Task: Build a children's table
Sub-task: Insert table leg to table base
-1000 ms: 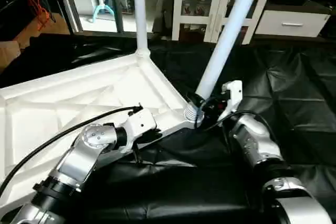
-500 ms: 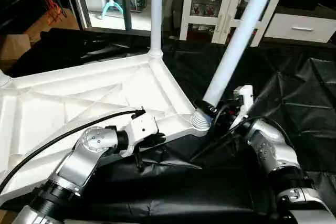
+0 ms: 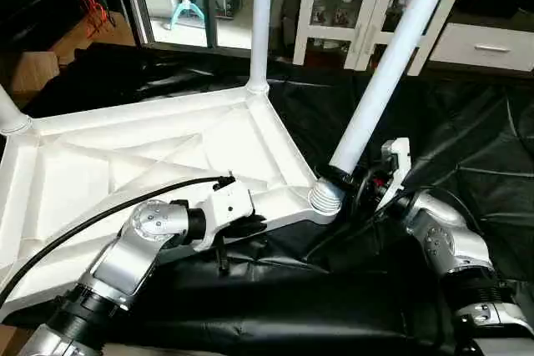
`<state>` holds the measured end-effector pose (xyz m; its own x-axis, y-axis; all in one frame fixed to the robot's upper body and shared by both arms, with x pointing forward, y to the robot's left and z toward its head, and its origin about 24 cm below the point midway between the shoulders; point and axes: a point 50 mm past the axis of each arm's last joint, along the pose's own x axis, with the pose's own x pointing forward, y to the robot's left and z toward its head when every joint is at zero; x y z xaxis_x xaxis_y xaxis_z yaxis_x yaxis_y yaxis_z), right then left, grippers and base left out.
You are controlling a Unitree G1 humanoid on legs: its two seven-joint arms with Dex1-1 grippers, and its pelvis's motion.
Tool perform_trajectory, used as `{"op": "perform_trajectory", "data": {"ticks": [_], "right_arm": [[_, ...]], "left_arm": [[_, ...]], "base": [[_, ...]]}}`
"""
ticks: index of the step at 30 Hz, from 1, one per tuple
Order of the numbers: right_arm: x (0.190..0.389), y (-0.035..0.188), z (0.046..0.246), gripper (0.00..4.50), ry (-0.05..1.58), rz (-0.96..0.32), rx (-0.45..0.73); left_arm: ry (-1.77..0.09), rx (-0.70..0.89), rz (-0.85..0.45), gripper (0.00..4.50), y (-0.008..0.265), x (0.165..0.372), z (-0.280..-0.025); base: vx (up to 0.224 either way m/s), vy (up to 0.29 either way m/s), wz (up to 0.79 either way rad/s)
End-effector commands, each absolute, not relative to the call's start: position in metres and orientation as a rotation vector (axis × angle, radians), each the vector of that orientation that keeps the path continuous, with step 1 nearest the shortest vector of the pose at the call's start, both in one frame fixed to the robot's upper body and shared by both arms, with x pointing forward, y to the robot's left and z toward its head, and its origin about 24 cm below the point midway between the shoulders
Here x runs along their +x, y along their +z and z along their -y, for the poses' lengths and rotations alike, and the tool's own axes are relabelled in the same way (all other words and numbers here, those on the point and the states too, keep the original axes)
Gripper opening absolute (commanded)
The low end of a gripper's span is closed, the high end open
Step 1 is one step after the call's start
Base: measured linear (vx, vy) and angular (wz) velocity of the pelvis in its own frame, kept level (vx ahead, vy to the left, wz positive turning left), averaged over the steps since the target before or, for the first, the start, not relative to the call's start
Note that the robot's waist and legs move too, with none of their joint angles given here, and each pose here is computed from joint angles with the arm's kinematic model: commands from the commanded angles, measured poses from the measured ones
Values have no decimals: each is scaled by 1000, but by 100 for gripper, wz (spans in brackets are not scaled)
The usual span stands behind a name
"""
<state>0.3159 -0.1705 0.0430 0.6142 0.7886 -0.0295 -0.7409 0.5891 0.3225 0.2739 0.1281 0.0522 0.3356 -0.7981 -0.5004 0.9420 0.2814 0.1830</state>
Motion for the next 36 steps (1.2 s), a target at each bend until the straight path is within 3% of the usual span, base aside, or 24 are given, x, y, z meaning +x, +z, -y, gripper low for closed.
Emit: {"op": "perform_trajectory", "data": {"ticks": [1,4,7,17,23,26,27,28,31,34,36], "right_arm": [[297,7,185,187,881,-386,145],[287,8,184,187,1086,-369,-128],[279,5,183,187,1166,-346,-215],[250,-22,178,188,1257,-373,-281],[248,-27,175,188,1308,-407,-321],[266,-17,166,188,1180,-363,-123],[280,-9,164,188,1070,-335,36],[299,5,165,188,913,-322,301],[317,13,176,188,758,-374,495],[322,13,184,188,678,-398,533],[330,14,203,188,485,-405,580]], "left_arm": [[-1307,489,-325,0,56,268,-121],[-1330,504,-342,0,56,269,-126],[-1342,517,-357,0,55,269,-127],[-1328,530,-363,0,56,272,-130],[-1347,519,-378,0,55,269,-131],[-1356,505,-379,0,56,268,-130],[-1357,497,-376,0,57,269,-130],[-1358,489,-373,0,58,270,-129],[-1361,495,-372,0,58,271,-129],[-1364,501,-372,0,58,271,-129],[-1366,505,-370,0,58,271,-127]], "base": [[0,0,0],[0,0,0],[0,0,0],[0,0,0],[0,0,0],[0,0,0],[0,0,0],[0,0,0],[0,0,0],[0,0,0],[0,0,0]]}}
